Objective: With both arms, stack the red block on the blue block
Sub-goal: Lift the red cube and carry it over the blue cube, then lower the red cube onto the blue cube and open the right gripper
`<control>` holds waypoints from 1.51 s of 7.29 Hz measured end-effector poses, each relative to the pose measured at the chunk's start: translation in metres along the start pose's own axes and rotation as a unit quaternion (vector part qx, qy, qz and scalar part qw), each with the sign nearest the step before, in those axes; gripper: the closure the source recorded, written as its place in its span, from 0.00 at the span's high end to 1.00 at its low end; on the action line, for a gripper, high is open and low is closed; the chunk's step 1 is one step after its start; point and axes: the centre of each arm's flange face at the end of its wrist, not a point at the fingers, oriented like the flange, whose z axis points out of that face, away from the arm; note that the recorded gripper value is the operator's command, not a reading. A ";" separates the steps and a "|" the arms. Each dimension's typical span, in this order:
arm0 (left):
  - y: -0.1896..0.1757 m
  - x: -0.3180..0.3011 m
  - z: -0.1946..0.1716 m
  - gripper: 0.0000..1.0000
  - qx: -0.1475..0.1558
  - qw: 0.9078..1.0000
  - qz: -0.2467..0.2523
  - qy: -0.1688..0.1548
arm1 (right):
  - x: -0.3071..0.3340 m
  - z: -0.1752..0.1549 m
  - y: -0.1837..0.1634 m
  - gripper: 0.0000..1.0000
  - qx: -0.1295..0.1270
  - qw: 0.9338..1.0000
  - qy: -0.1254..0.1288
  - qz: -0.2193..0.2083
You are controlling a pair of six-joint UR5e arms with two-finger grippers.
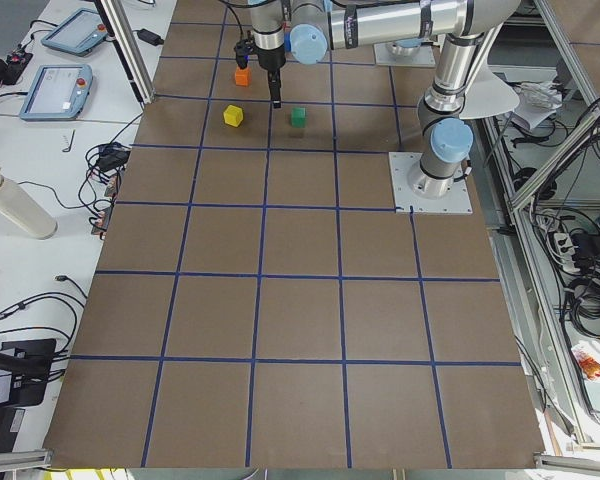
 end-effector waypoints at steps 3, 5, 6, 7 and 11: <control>-0.001 0.001 0.002 1.00 0.000 1.000 0.000 0.000 | 0.003 0.015 0.005 0.00 -0.006 1.000 -0.002 0.001; 0.000 0.001 0.005 1.00 -0.003 1.000 0.000 0.000 | 0.004 0.018 0.003 0.00 0.002 1.000 -0.001 0.001; 0.001 0.001 0.007 1.00 -0.004 1.000 0.000 0.000 | 0.005 0.018 0.003 0.00 0.003 1.000 0.000 0.001; 0.001 0.002 0.008 1.00 -0.005 1.000 0.000 -0.001 | 0.007 0.019 0.002 0.00 0.003 1.000 0.000 0.003; 0.001 0.002 0.009 1.00 -0.005 1.000 0.000 -0.001 | 0.010 0.024 0.003 0.00 -0.003 1.000 0.000 0.007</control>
